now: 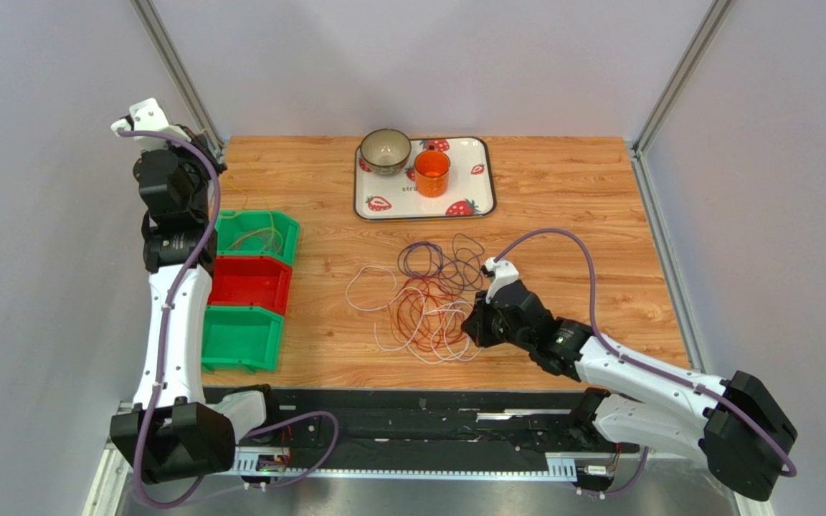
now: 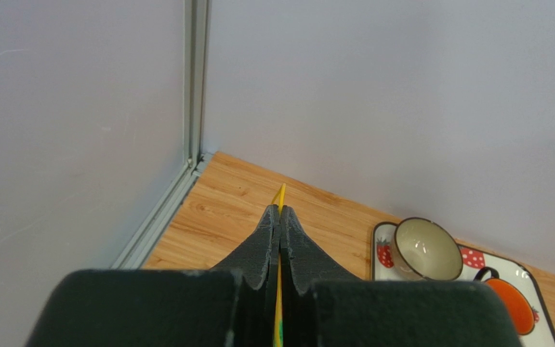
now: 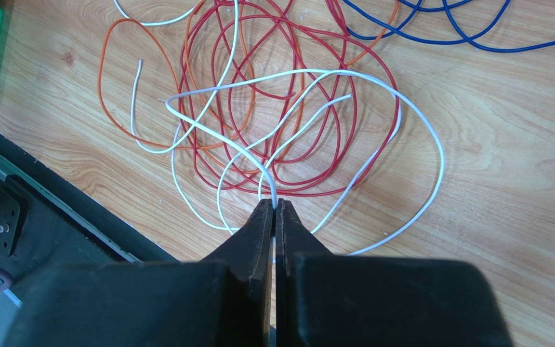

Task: Untangle the cables

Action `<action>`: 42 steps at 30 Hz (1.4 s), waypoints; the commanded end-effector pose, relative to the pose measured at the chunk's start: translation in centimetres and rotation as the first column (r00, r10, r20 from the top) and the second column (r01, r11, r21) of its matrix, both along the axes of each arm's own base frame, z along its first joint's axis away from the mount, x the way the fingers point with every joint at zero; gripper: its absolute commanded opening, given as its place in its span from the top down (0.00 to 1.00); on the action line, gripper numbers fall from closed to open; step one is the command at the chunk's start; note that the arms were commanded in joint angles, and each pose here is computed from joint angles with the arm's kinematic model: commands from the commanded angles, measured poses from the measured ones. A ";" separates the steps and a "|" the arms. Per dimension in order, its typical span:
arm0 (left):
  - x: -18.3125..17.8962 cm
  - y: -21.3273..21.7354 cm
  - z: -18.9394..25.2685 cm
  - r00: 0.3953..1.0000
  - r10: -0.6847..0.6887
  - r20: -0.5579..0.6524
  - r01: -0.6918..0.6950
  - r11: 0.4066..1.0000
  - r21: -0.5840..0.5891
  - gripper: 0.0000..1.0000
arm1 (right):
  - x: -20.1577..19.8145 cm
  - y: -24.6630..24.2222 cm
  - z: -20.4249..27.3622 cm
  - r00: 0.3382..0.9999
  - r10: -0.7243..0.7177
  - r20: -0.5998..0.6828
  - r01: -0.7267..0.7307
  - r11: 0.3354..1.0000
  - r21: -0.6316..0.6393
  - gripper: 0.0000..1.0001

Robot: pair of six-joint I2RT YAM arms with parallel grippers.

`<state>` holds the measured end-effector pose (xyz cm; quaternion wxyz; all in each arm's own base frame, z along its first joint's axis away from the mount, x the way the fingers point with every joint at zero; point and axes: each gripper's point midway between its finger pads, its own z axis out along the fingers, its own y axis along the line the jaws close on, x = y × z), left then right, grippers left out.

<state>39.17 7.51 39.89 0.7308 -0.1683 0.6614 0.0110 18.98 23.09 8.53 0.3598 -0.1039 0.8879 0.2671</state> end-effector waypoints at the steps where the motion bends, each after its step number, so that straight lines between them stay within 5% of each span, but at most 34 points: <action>1: 0.1 -0.3 0.0 0.999 -0.023 0.023 0.023 0.999 -0.035 1.00 | 0.5 0.4 0.5 1.000 -0.002 0.022 0.002 1.000 0.029 1.00; 9: 0.0 1.2 -5.0 0.985 0.077 -0.151 -0.097 0.986 -0.132 1.00 | 0.6 0.5 0.3 1.000 0.003 0.010 -0.004 1.000 0.024 1.00; 15: -3.1 5.6 -8.4 0.880 0.353 -0.317 -0.398 0.913 -0.089 1.00 | 0.6 0.5 0.2 1.000 0.005 0.006 -0.005 1.000 0.021 1.00; 24: -4.6 5.8 -11.0 0.779 0.384 -0.496 -0.492 0.865 -0.103 1.00 | 0.7 0.7 0.1 1.000 0.008 0.001 -0.008 1.000 0.017 1.00; 27: -5.6 6.6 -11.6 0.729 0.444 -0.521 -0.570 0.815 -0.102 1.00 | 0.7 0.6 0.1 1.000 0.004 0.000 -0.004 1.000 0.016 1.00; 35: -9.6 6.6 -13.5 0.478 0.511 -0.714 -0.775 0.628 -0.070 1.00 | 0.7 0.7 0.1 1.000 0.005 -0.001 -0.005 1.000 0.017 1.00; 42: -10.6 4.8 -15.8 0.381 0.396 -0.836 -0.750 0.660 -0.029 1.00 | 0.7 0.6 0.1 1.000 0.002 -0.001 -0.002 1.000 0.018 1.00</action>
